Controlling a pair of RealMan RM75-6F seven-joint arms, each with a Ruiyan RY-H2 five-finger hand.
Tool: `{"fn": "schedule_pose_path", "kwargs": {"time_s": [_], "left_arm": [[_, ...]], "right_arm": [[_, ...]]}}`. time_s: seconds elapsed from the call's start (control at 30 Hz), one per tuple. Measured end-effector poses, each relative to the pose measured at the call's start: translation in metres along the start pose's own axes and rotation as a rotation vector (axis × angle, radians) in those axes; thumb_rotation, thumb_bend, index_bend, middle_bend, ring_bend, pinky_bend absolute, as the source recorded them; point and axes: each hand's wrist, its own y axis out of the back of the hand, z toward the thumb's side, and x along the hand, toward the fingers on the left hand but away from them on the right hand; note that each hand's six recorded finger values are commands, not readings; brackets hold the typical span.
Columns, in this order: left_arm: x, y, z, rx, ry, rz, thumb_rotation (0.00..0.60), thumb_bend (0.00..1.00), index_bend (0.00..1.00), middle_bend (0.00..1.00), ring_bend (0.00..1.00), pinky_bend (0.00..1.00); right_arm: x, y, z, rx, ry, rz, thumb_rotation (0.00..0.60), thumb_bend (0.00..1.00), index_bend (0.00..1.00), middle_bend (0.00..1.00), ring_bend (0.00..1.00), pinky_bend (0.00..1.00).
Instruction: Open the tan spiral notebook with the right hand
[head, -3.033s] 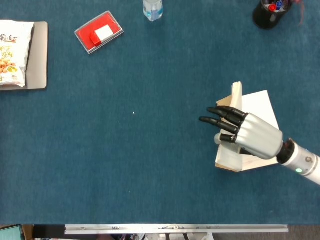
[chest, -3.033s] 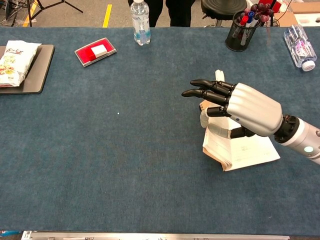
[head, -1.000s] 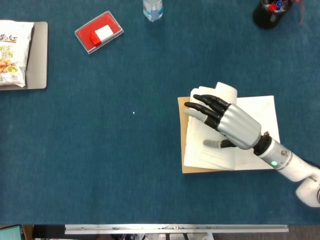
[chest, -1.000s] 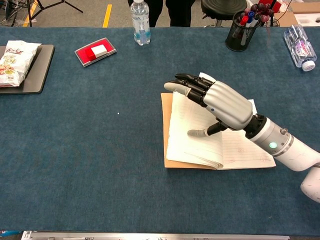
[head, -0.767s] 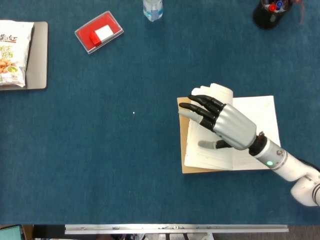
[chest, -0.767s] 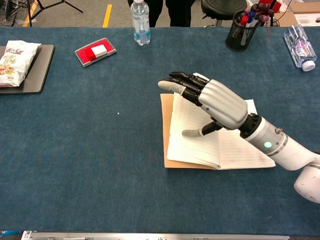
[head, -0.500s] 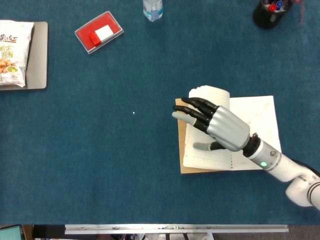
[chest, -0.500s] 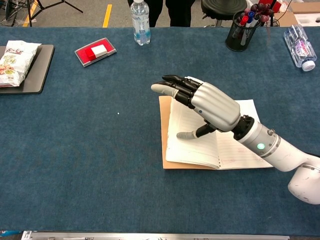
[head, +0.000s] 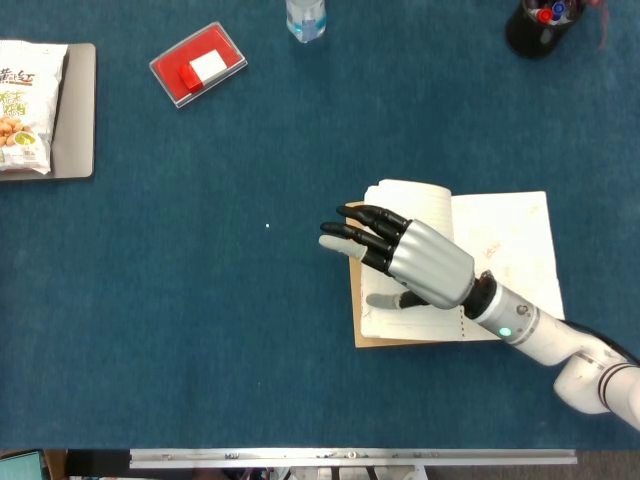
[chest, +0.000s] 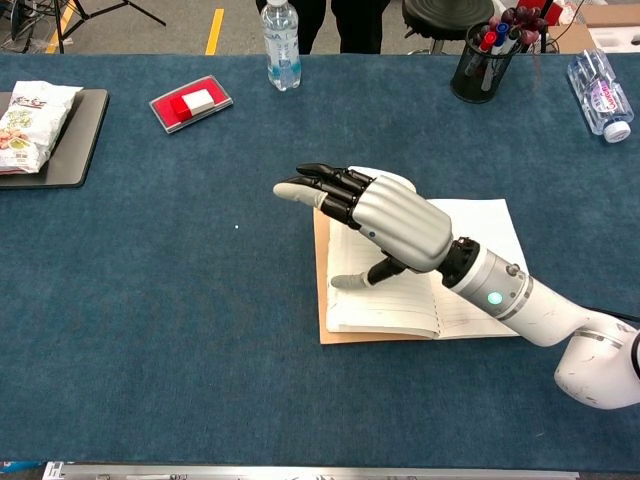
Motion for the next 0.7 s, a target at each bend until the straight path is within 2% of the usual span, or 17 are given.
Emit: {"fn": "schedule_pose_path", "kwargs": {"time_s": [0.3,0.7], "left_arm": [[0.000,0.001,-0.001,-0.003,0.002,0.001,0.600,0.05,0.38,0.35,0.19,0.37],[-0.002,0.006,-0.003,-0.011,0.011,0.015,0.600,0.04,0.38,0.35,0.19,0.37]], "right_arm": [[-0.004,-0.013,0.002,-0.016,-0.011,0.039,0.600,0.00,0.04,0.12,0.01,0.17],[-0.005,-0.028,0.009,-0.021,0.021,0.099,0.600,0.00,0.04,0.12,0.01,0.17]]}}
